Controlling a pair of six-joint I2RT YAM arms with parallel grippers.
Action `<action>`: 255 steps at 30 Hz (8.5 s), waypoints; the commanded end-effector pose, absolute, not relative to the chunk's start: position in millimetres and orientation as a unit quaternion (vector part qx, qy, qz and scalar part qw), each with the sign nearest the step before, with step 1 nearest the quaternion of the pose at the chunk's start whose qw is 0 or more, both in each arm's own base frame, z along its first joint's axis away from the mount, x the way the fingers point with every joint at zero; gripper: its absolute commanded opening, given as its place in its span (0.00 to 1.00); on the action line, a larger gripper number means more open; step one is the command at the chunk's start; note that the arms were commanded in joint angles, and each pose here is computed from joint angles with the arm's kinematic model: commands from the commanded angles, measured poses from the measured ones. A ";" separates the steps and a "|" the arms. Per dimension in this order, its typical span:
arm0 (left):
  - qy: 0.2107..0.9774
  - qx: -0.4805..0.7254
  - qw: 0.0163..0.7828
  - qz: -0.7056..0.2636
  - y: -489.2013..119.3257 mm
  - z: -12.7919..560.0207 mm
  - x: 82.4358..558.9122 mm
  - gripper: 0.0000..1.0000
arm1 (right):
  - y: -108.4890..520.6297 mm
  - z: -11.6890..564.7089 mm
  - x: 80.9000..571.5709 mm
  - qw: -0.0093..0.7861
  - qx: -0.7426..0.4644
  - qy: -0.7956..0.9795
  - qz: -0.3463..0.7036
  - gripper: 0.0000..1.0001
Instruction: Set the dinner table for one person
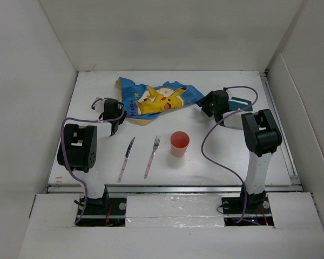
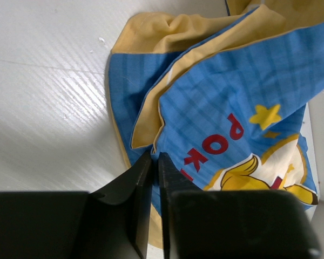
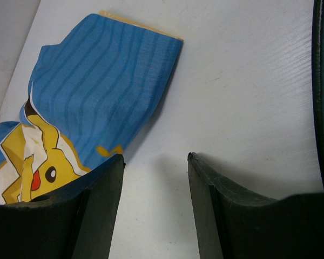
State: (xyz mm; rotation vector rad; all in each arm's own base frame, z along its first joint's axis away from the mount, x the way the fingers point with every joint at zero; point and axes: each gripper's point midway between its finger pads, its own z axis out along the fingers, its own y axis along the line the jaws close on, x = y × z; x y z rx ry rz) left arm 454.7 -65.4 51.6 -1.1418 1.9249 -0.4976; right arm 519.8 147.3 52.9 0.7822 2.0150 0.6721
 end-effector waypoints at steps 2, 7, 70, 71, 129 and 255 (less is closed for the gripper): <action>0.746 -0.446 0.447 -0.211 -64.8 84.1 472.1 0.00 | 145.3 75.7 543.7 0.463 0.305 0.781 0.288 0.58; 0.737 -0.426 0.481 -0.207 -61.3 116.5 466.1 0.00 | 139.6 71.4 551.0 0.457 0.323 0.780 0.281 0.66; 0.632 -0.422 0.578 -0.298 -57.5 229.7 437.0 0.00 | 117.4 153.5 546.9 0.473 0.298 0.825 0.082 0.00; 0.621 -0.413 0.592 -0.305 -56.8 250.3 434.2 0.00 | 115.1 173.3 543.4 0.491 0.290 0.817 0.086 0.00; 0.675 -0.318 0.527 -0.408 -74.5 147.8 452.0 0.00 | 104.5 158.8 494.4 0.519 0.123 0.806 0.257 0.00; 0.773 -0.026 0.571 -0.275 -112.9 281.5 277.1 0.29 | 211.3 288.3 474.9 0.528 0.359 0.517 0.571 0.00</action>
